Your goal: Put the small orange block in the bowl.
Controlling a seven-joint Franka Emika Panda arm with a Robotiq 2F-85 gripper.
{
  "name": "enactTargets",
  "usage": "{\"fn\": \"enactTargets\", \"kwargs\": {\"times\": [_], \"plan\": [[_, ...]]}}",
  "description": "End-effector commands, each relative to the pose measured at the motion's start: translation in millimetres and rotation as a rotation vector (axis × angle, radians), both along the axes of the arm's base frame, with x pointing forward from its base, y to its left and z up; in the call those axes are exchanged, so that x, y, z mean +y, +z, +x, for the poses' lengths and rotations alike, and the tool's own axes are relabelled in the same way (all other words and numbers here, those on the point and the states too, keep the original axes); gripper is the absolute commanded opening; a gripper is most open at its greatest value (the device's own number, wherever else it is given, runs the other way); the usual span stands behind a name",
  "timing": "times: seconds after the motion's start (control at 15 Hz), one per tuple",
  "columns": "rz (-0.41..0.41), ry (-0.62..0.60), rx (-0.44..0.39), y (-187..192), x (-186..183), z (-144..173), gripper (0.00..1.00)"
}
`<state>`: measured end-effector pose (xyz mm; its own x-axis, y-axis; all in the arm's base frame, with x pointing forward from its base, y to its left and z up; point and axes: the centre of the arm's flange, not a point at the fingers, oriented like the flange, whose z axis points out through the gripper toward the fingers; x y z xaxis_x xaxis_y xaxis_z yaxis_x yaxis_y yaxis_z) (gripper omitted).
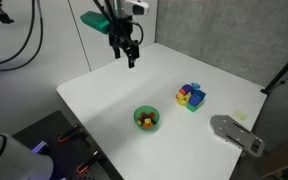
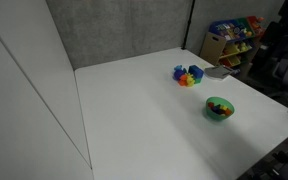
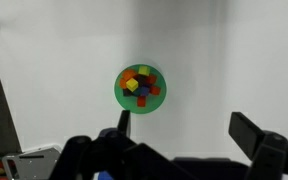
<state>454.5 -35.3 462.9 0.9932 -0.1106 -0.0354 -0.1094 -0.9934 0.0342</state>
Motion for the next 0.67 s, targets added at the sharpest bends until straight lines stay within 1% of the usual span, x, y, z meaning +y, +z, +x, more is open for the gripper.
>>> {"fn": "enactTargets", "kwargs": {"times": [0.0,0.2,0.33,0.4,0.6], "plan": [[-0.004,0.108,-0.033,40.1,6.6,-20.1,1.00],[-0.021,0.158,-0.061,55.9,14.7,-30.6,1.00],[-0.030,0.155,-0.064,51.4,16.1,-36.1,1.00],[-0.014,0.133,-0.070,52.0,17.8,-25.8,1.00],[-0.016,0.137,-0.065,49.6,19.2,-28.6,1.00]]}}
